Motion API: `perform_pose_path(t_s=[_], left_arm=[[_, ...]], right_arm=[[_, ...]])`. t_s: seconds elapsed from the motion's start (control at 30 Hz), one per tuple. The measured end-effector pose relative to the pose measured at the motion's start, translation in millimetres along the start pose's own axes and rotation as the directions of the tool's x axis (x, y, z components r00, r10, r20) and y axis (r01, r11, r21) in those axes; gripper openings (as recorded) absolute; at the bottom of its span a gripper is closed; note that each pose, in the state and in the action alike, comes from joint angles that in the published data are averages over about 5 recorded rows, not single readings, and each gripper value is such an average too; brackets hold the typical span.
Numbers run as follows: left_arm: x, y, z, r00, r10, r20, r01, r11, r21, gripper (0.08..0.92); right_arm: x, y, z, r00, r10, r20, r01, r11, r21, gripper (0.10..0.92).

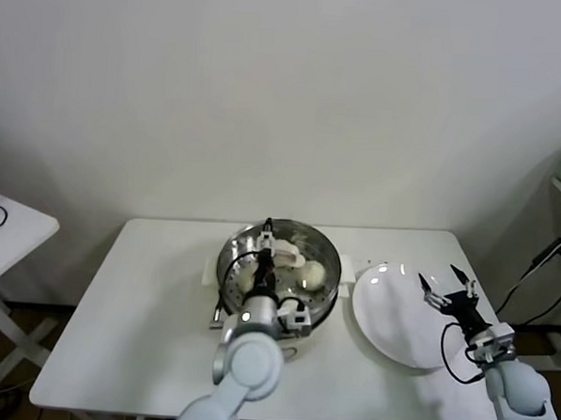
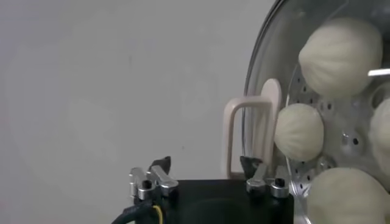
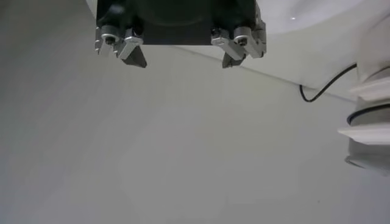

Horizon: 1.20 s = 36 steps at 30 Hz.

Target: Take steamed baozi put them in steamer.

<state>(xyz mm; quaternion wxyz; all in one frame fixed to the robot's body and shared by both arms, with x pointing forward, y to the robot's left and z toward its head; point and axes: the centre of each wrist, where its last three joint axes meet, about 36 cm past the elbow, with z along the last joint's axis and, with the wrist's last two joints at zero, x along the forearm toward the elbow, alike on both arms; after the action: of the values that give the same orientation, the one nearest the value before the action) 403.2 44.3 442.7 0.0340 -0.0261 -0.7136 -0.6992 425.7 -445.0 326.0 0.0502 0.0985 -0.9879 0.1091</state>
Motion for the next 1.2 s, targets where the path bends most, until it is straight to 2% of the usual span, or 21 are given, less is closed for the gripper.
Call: perform_pose_path(t_s=[0.13, 0.47, 0.67, 0.9, 1.07, 1.2], left_arm=[[6.3, 3.9, 8.8, 0.9998, 0.010, 0.019, -0.010, 1.000, 0.018, 0.821], [28.4, 14.8, 42.1, 0.9974, 0.043, 0.057, -0.047, 0.996, 0.070, 0.823], [42.6, 26.2, 69.7, 0.9972, 0.041, 0.063, -0.048, 0.993, 0.111, 0.823], [48.6, 34.2, 112.4, 0.9983, 0.027, 0.051, -0.036, 0.983, 0.182, 0.823], [48.9, 39.5, 147.9, 0.9989, 0.023, 0.040, -0.034, 0.956, 0.293, 0.823], [48.4, 41.9, 175.3, 0.9992, 0.019, 0.034, -0.032, 0.902, 0.431, 0.823]], right_arm=[[-2.0, -0.3, -0.7, 1.000, -0.003, 0.000, 0.003, 1.000, 0.002, 0.823], [-5.4, 0.5, -0.8, 1.000, -0.013, -0.002, 0.013, 1.000, 0.005, 0.823], [-5.5, -1.1, 0.0, 1.000, -0.015, -0.007, 0.015, 1.000, 0.005, 0.823], [-8.4, -3.3, 0.8, 1.000, -0.021, -0.008, 0.021, 1.000, 0.004, 0.823], [-12.7, -4.4, 0.8, 1.000, -0.027, -0.007, 0.027, 1.000, 0.006, 0.823], [-16.8, -3.5, -0.4, 0.999, -0.033, -0.003, 0.034, 0.999, 0.006, 0.823]])
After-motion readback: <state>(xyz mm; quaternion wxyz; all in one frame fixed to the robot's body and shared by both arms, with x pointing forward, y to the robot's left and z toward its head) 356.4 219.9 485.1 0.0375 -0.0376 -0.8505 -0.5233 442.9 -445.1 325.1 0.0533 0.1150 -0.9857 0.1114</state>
